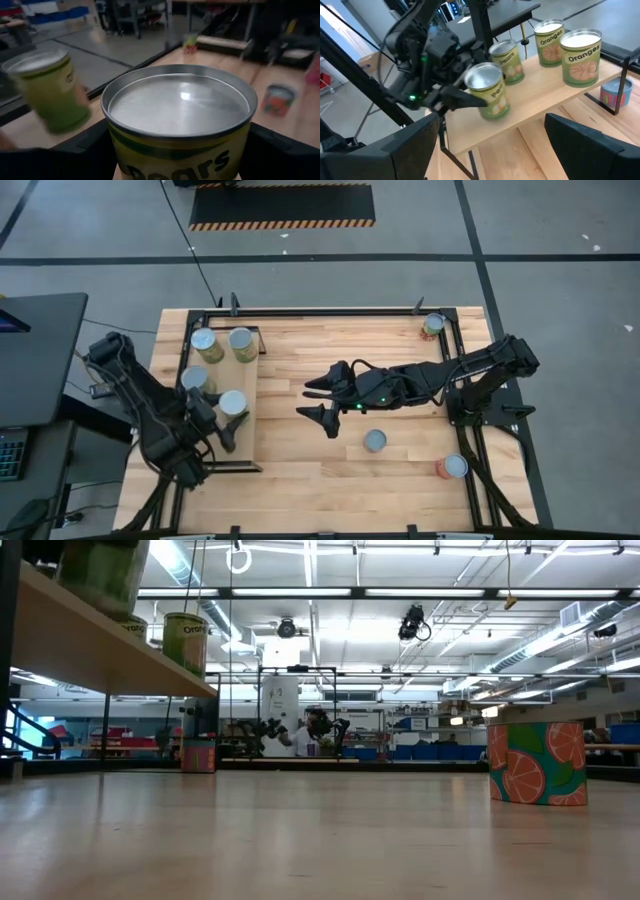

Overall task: Pick and place cans onto a shelf
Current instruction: Put the canned pears on the shelf aligned with the other canned pears, then adjust the canned pears on the shelf

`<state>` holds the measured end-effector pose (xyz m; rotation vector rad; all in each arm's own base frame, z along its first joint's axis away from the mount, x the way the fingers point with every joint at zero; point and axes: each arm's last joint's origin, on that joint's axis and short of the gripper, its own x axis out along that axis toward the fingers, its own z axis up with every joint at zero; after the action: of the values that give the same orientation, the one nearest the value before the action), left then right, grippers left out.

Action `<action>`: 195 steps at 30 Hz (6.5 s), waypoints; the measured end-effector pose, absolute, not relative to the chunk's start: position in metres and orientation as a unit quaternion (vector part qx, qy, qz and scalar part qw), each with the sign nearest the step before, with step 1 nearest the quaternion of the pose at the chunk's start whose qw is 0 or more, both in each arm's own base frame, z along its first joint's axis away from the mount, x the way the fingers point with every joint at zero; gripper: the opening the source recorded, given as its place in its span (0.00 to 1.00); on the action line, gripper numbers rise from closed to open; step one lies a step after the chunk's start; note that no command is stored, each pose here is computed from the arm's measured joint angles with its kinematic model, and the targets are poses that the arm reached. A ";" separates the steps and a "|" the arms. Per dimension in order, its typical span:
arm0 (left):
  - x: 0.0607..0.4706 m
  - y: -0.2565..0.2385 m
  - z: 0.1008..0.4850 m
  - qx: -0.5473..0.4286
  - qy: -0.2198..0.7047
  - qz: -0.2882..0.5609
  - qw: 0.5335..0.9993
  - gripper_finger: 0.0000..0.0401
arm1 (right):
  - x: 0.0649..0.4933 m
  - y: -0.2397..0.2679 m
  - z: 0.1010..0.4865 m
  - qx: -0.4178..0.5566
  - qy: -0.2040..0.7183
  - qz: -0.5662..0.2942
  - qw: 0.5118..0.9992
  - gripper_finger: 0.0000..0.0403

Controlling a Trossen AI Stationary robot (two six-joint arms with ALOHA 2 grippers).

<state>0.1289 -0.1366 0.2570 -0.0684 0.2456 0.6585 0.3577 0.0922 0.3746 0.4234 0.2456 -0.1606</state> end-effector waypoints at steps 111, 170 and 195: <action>0.168 -0.018 0.320 0.034 0.588 0.088 0.803 0.86 | 0.355 0.107 0.377 0.238 0.120 -0.032 0.963 0.93; 0.061 0.005 0.411 -0.145 0.408 0.220 0.874 0.09 | 0.356 0.105 0.378 0.260 0.114 -0.041 0.958 0.93; 0.075 0.002 0.370 -0.194 0.476 0.236 0.824 0.01 | 0.355 0.106 0.378 0.260 0.114 -0.040 0.958 0.93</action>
<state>0.0754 0.0024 0.3700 -0.4128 1.0127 0.5015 0.3554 0.1057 0.3778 0.5272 0.2317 -0.0802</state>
